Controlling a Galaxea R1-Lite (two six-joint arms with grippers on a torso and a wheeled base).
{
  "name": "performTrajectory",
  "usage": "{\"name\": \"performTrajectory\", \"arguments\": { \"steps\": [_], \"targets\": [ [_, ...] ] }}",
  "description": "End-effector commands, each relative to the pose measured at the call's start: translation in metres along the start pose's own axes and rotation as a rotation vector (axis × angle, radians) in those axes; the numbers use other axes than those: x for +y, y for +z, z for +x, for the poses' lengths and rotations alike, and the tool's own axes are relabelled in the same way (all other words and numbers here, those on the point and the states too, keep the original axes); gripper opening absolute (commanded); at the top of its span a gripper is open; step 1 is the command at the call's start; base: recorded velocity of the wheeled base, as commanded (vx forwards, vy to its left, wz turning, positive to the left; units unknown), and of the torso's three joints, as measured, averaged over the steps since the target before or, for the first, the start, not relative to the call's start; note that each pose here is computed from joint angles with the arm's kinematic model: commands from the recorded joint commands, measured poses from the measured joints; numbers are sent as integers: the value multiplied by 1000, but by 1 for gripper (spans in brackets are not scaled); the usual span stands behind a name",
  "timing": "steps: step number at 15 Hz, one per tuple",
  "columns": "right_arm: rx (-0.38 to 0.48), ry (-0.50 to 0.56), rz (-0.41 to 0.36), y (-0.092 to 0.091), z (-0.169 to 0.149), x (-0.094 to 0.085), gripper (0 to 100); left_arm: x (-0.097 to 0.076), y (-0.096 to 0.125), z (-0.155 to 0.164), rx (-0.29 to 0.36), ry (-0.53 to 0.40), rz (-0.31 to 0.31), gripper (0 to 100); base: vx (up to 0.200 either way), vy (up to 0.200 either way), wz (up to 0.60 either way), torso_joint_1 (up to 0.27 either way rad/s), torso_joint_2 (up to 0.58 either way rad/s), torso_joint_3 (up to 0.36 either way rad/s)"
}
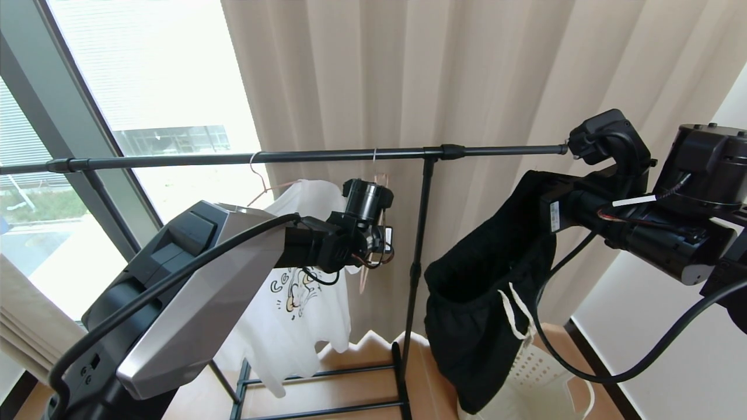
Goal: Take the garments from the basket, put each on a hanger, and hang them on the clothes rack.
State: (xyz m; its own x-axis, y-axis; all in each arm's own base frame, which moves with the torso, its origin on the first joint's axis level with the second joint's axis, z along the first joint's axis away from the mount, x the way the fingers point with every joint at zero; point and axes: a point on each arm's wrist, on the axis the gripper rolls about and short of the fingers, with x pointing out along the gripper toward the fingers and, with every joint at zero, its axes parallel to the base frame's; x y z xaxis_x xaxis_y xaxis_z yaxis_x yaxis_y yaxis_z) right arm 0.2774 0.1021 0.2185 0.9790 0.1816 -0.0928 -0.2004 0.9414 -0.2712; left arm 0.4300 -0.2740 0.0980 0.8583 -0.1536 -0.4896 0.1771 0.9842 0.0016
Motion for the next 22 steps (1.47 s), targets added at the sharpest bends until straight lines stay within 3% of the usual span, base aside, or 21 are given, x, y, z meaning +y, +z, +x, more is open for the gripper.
{"name": "performTrajectory", "arguments": {
  "steps": [1,10,17,20,22],
  "targets": [
    [-1,0,0,0,0,0,0,1,2,-1,-5,3,-3,0,0,0,0,0,0,0],
    [-5,-2,0,1,-2,-1,0,10,37,-41,-77,-7,-26,0,0,0,0,0,0,0],
    [-7,-2,1,2,-2,-1,0,10,39,-71,-66,-24,-12,0,0,0,0,0,0,0],
    [-7,-2,1,2,-3,-1,0,9,33,-97,-42,-42,9,0,0,0,0,0,0,0],
    [-8,-2,1,2,-3,-1,0,7,29,-115,-65,-66,15,0,0,0,0,0,0,0]
  ]
}}
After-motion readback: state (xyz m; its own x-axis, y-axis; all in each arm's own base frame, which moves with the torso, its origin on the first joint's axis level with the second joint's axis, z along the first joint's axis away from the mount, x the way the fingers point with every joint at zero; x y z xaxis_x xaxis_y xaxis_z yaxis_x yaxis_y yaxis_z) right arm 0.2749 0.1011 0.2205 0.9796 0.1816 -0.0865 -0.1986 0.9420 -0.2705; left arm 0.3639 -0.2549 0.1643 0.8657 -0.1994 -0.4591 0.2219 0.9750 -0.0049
